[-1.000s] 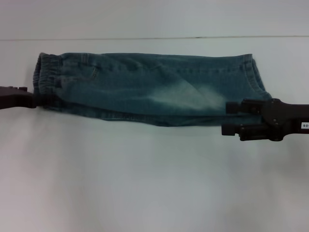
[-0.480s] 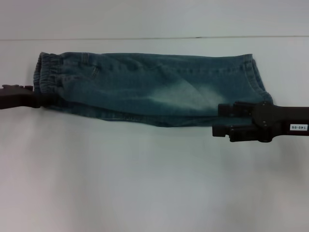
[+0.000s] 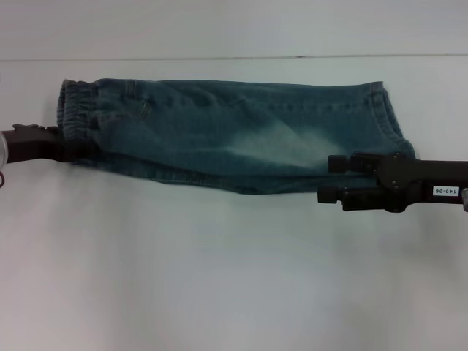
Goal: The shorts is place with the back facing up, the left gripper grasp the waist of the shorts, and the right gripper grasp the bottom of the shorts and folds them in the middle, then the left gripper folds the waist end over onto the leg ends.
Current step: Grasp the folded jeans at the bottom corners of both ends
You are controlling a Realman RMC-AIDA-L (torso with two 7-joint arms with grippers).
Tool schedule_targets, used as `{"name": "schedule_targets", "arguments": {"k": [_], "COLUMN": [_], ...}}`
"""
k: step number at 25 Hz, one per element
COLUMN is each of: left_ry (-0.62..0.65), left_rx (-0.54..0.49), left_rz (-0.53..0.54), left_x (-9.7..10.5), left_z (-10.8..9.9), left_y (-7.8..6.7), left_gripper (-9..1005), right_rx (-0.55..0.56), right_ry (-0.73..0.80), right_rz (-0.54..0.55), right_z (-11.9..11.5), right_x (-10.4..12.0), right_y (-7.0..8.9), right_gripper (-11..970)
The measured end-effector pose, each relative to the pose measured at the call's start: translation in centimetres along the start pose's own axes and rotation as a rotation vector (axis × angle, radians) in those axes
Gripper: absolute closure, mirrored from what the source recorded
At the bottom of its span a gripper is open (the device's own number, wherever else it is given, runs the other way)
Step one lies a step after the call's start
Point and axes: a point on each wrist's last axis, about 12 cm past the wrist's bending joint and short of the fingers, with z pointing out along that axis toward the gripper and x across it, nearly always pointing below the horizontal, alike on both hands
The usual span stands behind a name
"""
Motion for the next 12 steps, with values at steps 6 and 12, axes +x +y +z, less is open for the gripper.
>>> {"name": "schedule_targets", "arguments": {"k": [6,12], "left_ry": [-0.014,-0.015], "left_rx": [-0.009,-0.008], "left_rz": [0.040,0.047], "left_x": [0.48,0.59], "left_z": [0.10,0.14], "left_y": [-0.62,-0.72], "left_gripper": [173,331], "right_rx": [0.004,0.002], "right_ry": [-0.003,-0.004], "right_rz": [0.005,0.007], "right_z": [0.24,0.42], "right_x": [0.05,0.04], "right_y": [-0.07,-0.04], "right_gripper": [69,75]}}
